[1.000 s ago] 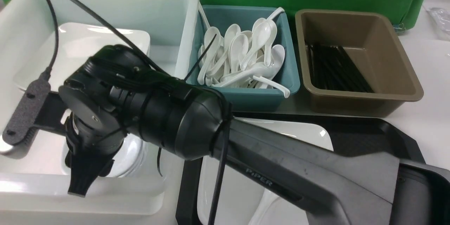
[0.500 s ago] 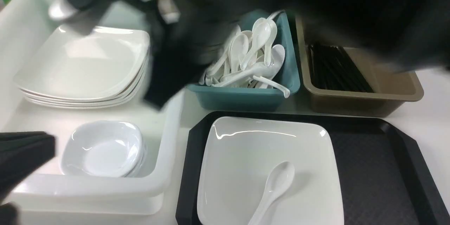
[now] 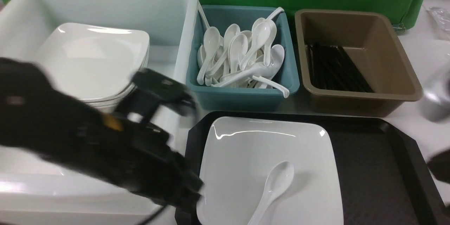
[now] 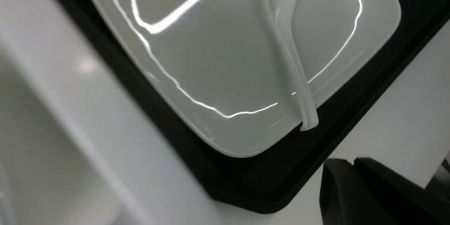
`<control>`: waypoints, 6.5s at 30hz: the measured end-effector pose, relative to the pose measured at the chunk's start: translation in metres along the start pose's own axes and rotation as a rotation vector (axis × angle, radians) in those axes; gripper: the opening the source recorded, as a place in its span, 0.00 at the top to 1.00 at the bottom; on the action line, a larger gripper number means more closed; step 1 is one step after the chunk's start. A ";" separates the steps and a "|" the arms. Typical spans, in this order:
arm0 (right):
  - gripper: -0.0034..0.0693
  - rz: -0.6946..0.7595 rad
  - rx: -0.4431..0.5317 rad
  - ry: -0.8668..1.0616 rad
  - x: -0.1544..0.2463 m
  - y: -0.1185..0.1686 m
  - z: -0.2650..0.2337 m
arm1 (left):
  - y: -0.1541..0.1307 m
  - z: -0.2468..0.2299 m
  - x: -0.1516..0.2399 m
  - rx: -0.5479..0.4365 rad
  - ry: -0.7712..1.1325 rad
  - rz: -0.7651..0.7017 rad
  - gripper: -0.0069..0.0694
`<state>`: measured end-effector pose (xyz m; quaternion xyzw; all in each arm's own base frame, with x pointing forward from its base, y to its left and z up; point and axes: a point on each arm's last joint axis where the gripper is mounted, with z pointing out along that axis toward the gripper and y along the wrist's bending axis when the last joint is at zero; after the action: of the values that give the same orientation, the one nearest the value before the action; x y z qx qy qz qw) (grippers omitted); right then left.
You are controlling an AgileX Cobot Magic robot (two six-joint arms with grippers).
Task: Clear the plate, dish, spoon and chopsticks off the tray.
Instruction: Use the left arm to grab a soup spoon from the plate, then use the left arm to put the soup spoon into the small storage box in the middle, then use the left arm to grab a plate from the dinner plate, then use the left arm to put the plate into the large storage box on the left
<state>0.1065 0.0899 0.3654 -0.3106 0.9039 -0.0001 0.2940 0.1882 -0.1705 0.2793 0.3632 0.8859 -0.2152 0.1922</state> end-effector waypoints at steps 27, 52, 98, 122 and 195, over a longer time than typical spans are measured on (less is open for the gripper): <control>0.83 0.097 -0.036 -0.154 0.077 -0.017 -0.019 | -0.016 0.162 -0.043 -0.159 0.360 0.120 0.47; 0.78 0.082 -0.035 -0.193 0.073 -0.018 -0.019 | 0.095 0.035 -0.183 -0.385 -0.430 -0.039 0.79; 0.73 0.065 -0.040 -0.190 0.074 -0.017 -0.018 | 0.005 0.085 0.015 -0.085 0.158 1.128 0.34; 0.70 0.061 -0.040 -0.187 0.074 -0.017 -0.018 | 0.022 0.124 0.019 -0.133 0.266 1.293 0.46; 0.92 0.378 -0.006 -0.528 0.040 -0.030 -0.037 | -0.043 -0.103 -0.023 -0.548 -0.458 0.981 0.87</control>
<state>0.0780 0.0368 0.3805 -0.1277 0.8382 0.1378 0.5120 0.1535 -0.1571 0.3872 0.6109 0.5744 0.0619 0.5413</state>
